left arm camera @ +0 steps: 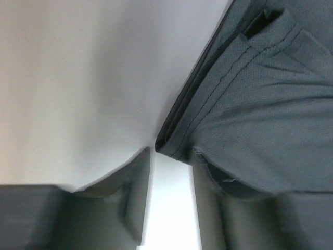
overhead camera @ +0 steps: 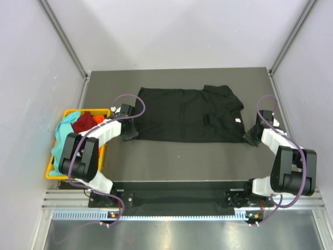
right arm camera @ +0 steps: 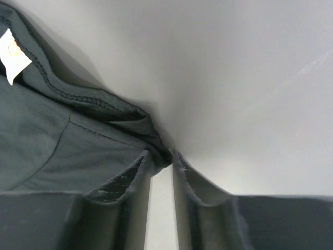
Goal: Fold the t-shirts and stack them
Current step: Fold the tshirt
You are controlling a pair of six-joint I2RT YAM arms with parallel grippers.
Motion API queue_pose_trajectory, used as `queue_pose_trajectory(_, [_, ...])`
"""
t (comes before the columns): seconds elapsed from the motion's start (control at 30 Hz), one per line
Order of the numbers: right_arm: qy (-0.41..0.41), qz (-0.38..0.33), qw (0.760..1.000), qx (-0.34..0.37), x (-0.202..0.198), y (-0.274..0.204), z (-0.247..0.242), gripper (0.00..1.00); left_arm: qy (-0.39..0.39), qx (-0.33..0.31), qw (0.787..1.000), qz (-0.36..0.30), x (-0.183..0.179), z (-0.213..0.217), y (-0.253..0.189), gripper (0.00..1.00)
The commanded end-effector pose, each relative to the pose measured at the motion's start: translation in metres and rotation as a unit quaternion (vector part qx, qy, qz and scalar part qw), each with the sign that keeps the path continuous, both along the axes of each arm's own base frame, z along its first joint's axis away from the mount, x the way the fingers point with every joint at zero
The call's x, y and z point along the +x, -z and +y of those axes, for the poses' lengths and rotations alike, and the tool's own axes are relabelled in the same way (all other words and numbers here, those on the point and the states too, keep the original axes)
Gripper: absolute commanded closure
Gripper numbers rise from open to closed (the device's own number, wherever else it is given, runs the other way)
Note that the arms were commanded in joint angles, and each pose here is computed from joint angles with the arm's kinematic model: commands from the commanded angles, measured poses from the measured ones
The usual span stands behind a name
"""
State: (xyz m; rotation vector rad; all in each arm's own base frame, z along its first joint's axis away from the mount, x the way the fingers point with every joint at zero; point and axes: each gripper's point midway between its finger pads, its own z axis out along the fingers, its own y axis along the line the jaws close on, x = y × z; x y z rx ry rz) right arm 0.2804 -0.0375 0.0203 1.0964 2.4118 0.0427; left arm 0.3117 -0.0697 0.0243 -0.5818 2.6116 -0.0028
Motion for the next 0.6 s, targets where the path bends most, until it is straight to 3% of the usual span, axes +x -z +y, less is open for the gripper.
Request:
queue_pose_trajectory(0.0, [0.009, -0.025, 1.0, -0.015, 0.011, -0.004, -0.009, 0.83, -0.011, -0.002, 1.0, -0.029, 0.017, 0.0, -0.004, 0.65])
queue_pose_trajectory(0.07, [0.009, -0.026, 0.999, -0.017, 0.011, -0.005, -0.01, 0.88, -0.009, -0.003, 1.0, -0.028, 0.015, 0.0, -0.005, 0.79])
queue_pose_trajectory(0.1, [0.005, -0.026, 0.999, -0.018, 0.011, -0.005, -0.009, 0.93, -0.008, -0.003, 1.0, -0.028, 0.014, 0.0, -0.006, 0.96])
queue_pose_trajectory(0.13, [0.003, -0.025, 1.0, -0.019, 0.011, -0.006, -0.01, 0.96, -0.008, -0.002, 0.999, -0.032, 0.014, 0.001, -0.01, 1.0])
queue_pose_trajectory(0.2, [-0.001, -0.025, 0.999, -0.024, 0.009, -0.009, -0.01, 1.0, -0.01, 0.002, 0.999, -0.03, 0.01, 0.003, -0.011, 1.0])
queue_pose_trajectory(0.57, [0.013, -0.035, 0.999, -0.039, -0.007, -0.018, -0.02, 1.0, -0.017, -0.026, 0.999, -0.014, -0.029, 0.003, -0.014, 1.0])
